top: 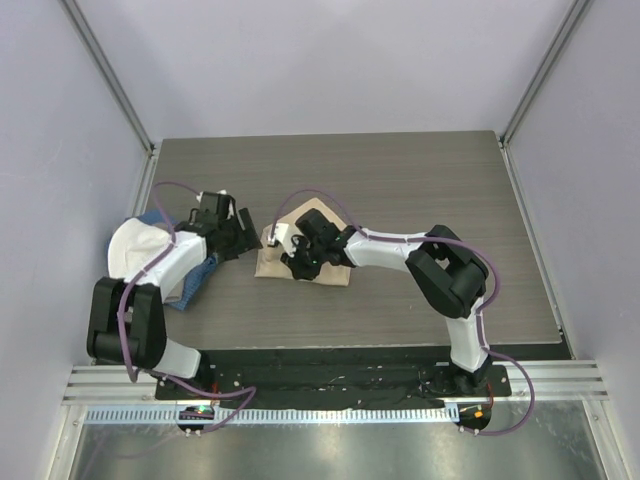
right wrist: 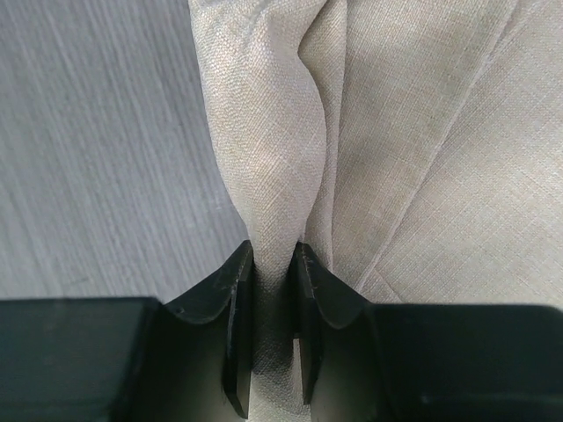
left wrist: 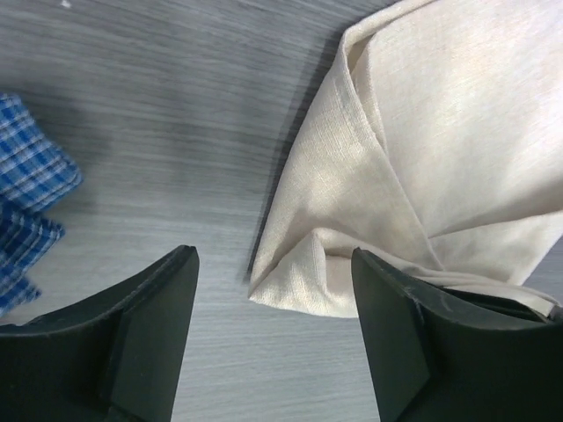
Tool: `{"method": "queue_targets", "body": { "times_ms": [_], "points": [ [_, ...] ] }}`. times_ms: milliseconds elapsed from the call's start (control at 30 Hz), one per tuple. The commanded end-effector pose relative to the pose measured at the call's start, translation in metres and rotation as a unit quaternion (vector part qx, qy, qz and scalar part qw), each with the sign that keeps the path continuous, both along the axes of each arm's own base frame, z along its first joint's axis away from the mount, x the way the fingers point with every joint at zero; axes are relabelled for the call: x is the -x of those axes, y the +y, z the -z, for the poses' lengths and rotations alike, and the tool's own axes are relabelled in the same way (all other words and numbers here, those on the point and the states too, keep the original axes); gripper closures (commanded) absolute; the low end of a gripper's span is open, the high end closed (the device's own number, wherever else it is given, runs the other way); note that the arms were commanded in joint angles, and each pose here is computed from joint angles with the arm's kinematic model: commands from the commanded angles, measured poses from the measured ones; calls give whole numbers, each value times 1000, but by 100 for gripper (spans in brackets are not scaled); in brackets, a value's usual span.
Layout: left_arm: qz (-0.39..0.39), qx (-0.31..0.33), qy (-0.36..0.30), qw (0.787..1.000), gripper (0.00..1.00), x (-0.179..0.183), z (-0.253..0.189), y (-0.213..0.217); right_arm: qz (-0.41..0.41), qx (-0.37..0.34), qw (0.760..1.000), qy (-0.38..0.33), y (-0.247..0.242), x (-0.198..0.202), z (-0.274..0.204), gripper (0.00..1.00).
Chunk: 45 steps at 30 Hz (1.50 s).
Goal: Fold the napkin, place the utensils inside, and roll it up
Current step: Roll the napkin with the utensil
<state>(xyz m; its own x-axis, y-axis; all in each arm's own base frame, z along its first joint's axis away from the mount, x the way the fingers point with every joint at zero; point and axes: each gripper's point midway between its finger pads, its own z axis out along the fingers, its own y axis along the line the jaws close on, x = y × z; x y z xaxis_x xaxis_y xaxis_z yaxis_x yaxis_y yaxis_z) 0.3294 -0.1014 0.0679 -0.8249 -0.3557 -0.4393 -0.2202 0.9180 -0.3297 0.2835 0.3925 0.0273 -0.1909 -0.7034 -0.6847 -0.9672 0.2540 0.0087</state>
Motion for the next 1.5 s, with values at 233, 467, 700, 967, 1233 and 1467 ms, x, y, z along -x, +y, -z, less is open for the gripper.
{"method": "queue_targets", "body": {
  "times_ms": [233,467,700,967,1233,1467],
  "points": [
    [-6,100,-88,991,29,17,-10,-19,-12,32,988,151,-18,50,33,75],
    [-25,91,-64,993,35,22,12,-13,-10,26,983,180,-21,48,38,76],
    [-37,98,-70,992,39,17,23,-13,-10,30,982,188,-23,49,40,76],
    [-34,110,-60,992,51,19,34,-17,-7,32,980,195,-25,48,43,77],
    [-30,127,-49,990,79,23,41,-23,-1,27,982,185,-22,41,37,77],
    [-24,112,-18,993,100,27,42,-21,29,-4,992,121,-12,16,-16,52]
  ]
}}
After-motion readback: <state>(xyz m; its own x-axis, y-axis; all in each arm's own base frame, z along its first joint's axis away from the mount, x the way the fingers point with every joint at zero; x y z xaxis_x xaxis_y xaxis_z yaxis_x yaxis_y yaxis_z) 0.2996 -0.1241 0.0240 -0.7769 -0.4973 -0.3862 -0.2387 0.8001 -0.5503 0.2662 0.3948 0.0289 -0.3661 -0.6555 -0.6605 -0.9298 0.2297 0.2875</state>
